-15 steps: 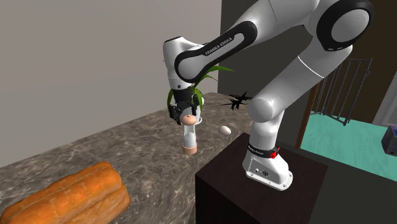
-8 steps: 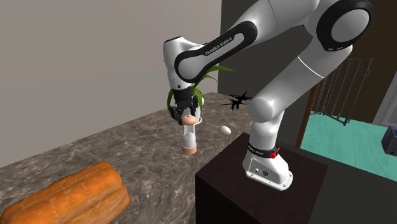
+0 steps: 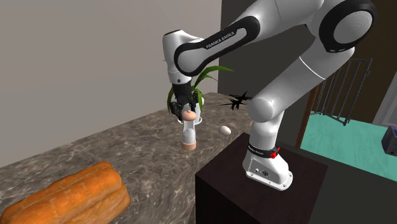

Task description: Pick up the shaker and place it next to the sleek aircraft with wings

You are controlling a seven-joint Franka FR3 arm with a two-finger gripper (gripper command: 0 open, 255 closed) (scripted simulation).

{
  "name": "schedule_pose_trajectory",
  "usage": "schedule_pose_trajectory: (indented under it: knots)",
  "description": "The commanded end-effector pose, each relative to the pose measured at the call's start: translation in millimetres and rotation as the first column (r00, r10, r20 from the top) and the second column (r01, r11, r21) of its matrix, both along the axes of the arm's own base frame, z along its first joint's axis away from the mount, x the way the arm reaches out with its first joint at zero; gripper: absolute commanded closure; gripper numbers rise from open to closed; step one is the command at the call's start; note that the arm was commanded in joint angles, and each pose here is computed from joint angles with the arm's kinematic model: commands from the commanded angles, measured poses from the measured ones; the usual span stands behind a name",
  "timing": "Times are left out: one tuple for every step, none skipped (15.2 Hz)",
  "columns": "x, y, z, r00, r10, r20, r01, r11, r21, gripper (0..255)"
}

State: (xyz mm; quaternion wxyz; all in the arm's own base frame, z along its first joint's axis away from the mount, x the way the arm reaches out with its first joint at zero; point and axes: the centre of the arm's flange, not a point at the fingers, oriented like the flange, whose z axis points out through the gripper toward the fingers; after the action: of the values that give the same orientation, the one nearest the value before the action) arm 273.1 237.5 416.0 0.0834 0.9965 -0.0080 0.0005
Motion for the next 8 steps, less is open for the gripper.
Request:
schedule_pose_trajectory:
  knots:
    - [0.6,0.0,9.9,1.000,0.000,0.000,0.000,1.000,0.000,255]
    - [0.6,0.0,15.2,1.000,0.000,0.000,0.000,1.000,0.000,255]
    - [0.6,0.0,20.5,1.000,0.000,0.000,0.000,1.000,0.000,255]
    - [0.6,0.0,25.7,1.000,0.000,0.000,0.000,1.000,0.000,255]
    - [0.6,0.0,31.0,1.000,0.000,0.000,0.000,1.000,0.000,255]
    - [0.6,0.0,36.3,1.000,0.000,0.000,0.000,1.000,0.000,255]
    - [0.6,0.0,41.6,1.000,0.000,0.000,0.000,1.000,0.000,255]
    - [0.6,0.0,46.9,1.000,0.000,0.000,0.000,1.000,0.000,255]
